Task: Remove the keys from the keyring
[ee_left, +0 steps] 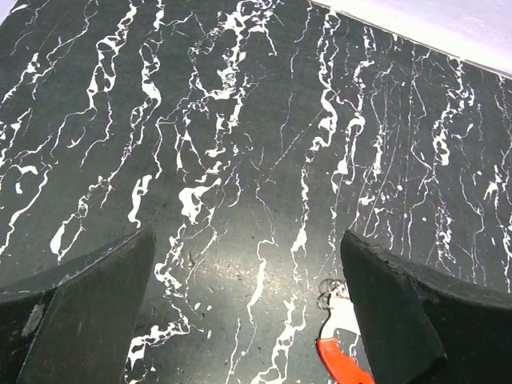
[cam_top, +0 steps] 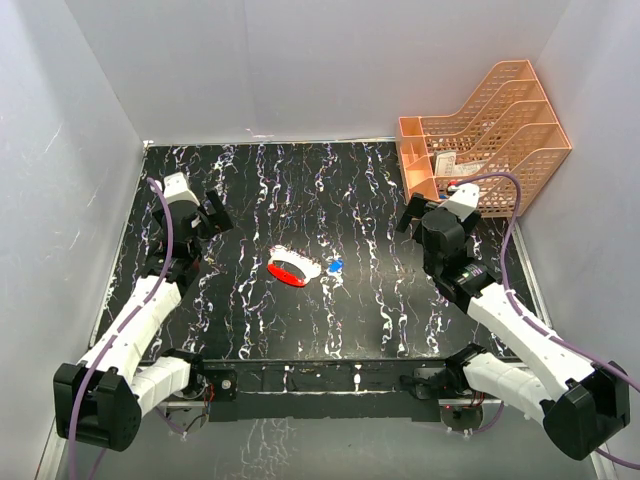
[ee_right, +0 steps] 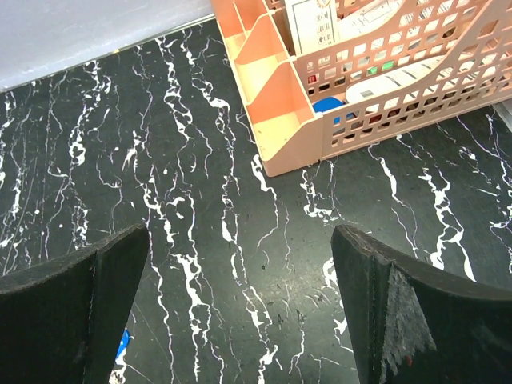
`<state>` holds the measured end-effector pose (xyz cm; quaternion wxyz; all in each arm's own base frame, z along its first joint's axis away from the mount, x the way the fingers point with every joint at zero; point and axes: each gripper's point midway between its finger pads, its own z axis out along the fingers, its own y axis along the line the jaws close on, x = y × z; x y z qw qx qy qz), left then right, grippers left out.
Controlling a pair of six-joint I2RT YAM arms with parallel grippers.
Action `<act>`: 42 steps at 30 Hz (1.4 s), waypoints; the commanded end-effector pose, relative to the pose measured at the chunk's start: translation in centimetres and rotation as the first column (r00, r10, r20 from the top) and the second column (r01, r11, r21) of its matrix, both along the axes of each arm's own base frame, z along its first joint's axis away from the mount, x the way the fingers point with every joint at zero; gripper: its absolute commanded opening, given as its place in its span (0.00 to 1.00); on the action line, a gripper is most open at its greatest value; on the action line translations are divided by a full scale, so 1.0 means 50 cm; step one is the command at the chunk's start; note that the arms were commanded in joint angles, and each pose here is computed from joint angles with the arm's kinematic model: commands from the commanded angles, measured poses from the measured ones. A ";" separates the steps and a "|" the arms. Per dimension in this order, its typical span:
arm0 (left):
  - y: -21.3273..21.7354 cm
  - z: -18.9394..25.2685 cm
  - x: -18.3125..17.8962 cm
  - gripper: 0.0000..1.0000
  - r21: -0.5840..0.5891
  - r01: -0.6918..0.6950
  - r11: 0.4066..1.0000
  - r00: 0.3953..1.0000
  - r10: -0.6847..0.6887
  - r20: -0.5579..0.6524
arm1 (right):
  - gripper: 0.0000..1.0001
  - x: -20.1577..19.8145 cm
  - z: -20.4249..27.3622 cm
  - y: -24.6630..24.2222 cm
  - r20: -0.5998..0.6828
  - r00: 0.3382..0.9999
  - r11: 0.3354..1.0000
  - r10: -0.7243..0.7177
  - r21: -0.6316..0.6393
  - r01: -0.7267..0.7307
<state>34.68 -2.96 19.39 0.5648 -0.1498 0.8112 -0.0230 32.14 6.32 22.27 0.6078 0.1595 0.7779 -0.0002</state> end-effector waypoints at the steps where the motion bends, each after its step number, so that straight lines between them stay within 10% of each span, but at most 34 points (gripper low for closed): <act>1: 0.005 0.010 0.002 0.99 0.016 -0.016 1.000 1.000 0.016 0.006 | 0.98 0.004 0.030 -0.005 0.039 0.999 1.000 -0.023 0.013 0.022; 25: -0.034 0.029 -0.015 0.99 -0.007 0.091 0.996 0.995 -0.090 0.044 | 0.98 0.006 -0.027 0.102 -0.044 0.958 0.959 0.283 0.020 -0.283; 42: -0.239 0.012 -0.030 0.99 -0.058 0.542 0.838 0.839 -0.536 0.091 | 0.40 -0.039 -0.070 0.267 -0.048 0.747 0.748 0.663 -0.013 -0.664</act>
